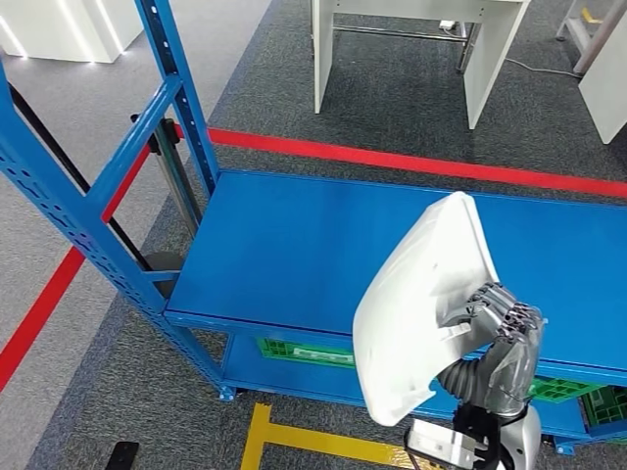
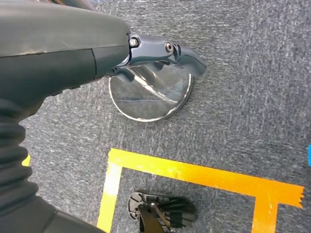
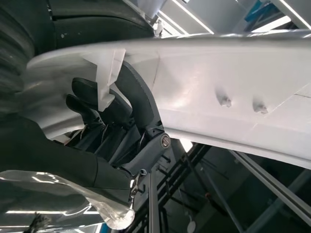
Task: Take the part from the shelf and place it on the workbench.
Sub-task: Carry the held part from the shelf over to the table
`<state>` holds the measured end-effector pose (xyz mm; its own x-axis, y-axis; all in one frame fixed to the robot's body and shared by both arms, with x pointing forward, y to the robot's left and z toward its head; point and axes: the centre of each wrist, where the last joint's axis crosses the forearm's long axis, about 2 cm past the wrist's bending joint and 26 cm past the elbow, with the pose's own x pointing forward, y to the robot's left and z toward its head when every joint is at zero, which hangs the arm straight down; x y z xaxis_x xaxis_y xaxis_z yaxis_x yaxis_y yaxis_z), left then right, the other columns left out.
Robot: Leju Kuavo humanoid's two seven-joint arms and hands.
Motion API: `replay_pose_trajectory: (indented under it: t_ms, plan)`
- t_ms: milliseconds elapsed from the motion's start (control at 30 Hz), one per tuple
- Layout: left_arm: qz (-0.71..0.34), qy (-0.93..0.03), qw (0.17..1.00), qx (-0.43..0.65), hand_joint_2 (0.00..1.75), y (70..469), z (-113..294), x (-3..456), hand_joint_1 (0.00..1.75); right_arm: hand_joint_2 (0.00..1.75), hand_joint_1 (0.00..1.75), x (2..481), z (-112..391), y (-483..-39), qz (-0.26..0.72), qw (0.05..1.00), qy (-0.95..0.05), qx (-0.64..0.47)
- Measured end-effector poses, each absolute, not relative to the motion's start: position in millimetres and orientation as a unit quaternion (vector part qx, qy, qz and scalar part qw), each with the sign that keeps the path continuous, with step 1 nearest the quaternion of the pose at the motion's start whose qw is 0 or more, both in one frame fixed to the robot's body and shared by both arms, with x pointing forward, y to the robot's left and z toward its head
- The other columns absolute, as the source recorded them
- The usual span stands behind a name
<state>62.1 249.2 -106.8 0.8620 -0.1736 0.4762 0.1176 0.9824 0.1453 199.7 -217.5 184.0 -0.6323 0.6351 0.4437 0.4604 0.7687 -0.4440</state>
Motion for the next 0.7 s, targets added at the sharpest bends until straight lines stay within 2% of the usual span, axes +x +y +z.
replay_pose_trajectory:
  t_ms: [700]
  plan:
    - [-0.060,-0.252,0.964,0.062,1.75,249.4,-107.0,60.6,0.00,1.75,1.75,189.4,186.4,-205.9,0.104,0.304,-0.903,-0.287]
